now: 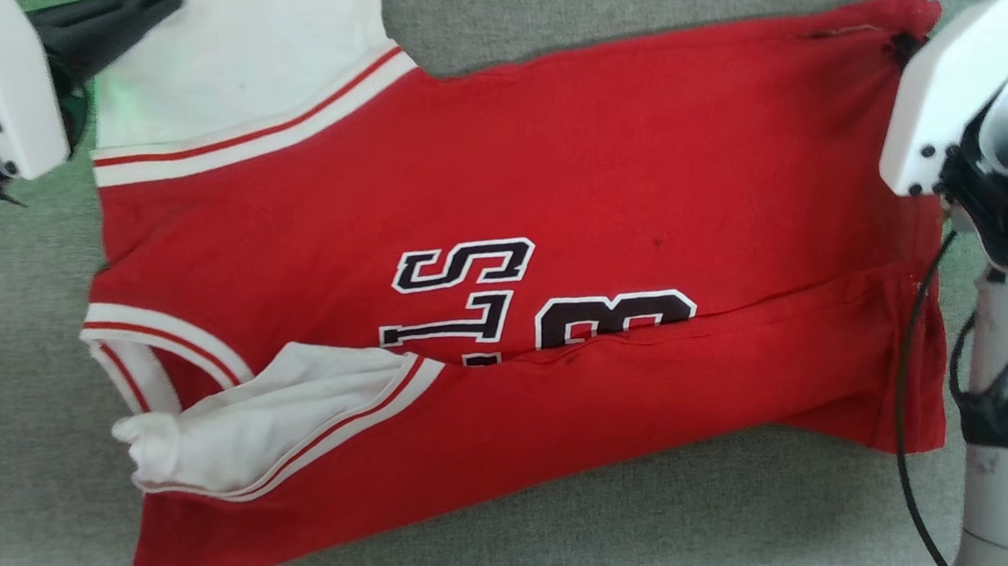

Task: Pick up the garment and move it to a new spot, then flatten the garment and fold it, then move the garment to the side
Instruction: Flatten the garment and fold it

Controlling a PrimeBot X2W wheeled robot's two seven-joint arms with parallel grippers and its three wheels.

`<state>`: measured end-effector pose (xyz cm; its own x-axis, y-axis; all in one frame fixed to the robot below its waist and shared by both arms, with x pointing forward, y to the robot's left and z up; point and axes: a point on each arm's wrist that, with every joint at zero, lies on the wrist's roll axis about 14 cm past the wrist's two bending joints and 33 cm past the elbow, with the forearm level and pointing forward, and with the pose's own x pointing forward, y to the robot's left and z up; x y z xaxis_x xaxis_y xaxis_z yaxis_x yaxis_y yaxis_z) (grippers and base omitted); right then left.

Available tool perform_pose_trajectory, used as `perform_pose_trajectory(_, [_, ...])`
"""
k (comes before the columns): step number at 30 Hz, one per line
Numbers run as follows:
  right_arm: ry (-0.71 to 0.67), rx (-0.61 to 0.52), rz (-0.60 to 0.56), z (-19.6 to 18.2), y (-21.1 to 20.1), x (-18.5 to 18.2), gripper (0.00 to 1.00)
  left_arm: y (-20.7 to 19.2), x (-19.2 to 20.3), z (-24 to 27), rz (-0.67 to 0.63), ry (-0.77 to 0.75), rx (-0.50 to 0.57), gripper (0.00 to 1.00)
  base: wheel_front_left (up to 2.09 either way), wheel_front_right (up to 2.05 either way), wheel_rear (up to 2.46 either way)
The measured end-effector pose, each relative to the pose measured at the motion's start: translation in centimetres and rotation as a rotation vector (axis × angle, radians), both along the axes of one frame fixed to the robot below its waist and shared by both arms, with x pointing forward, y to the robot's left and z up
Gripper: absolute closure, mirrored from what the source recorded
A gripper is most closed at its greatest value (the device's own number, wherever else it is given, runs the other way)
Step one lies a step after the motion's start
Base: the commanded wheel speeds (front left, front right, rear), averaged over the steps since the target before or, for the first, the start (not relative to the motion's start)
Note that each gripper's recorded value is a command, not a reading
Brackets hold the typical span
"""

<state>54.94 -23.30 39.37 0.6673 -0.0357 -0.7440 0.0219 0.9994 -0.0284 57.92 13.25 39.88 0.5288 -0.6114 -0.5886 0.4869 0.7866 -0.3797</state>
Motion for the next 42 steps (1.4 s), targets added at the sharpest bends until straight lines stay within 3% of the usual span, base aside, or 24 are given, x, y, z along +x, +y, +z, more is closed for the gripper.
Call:
perform_pose_trajectory(8, [-0.131, 0.009, 0.034, 3.4, 0.1, -1.1, 1.0, -1.3, -2.6, 5.4, -0.015, -0.123, -0.115, 1.0, 0.0, 0.0, 0.0])
perform_pose_trajectory(18, [-0.155, 0.025, 0.093, 5.4, 0.3, -7.6, 1.0, 0.1, -12.7, 9.4, 0.012, -0.181, -0.257, 1.0, 0.0, 0.0, 0.0])
perform_pose_trajectory(25, [-0.095, 0.049, 0.088, 4.7, 0.1, -13.0, 1.0, 1.8, -19.8, 7.1, 0.07, -0.054, -0.258, 1.0, 0.0, 0.0, 0.0])
perform_pose_trajectory(29, [-0.063, 0.075, 0.053, 3.2, -0.1, -14.8, 1.0, 0.8, -21.3, 5.7, 0.12, 0.005, -0.318, 1.0, 0.0, 0.0, 0.0])
perform_pose_trajectory(38, [-0.03, 0.114, 0.003, -1.1, 0.4, -14.4, 1.0, 1.2, -21.8, -0.2, 0.217, 0.067, -0.272, 1.0, 0.0, 0.0, 0.0])
perform_pose_trajectory(40, [-0.038, 0.115, 0.007, -1.2, 0.6, -14.3, 0.47, 1.4, -21.3, -0.2, 0.224, 0.043, -0.263, 1.0, 0.0, 0.0, 0.0])
perform_pose_trajectory(41, [-0.041, 0.114, 0.009, -1.1, 0.6, -14.2, 0.0, 1.6, -21.1, -0.1, 0.223, 0.026, -0.255, 0.98, 0.0, 0.0, 0.0])
perform_pose_trajectory(42, [-0.046, 0.115, 0.01, -0.9, 0.6, -14.1, 0.0, 1.9, -20.7, 0.0, 0.228, 0.006, -0.244, 0.81, 0.0, 0.0, 0.0])
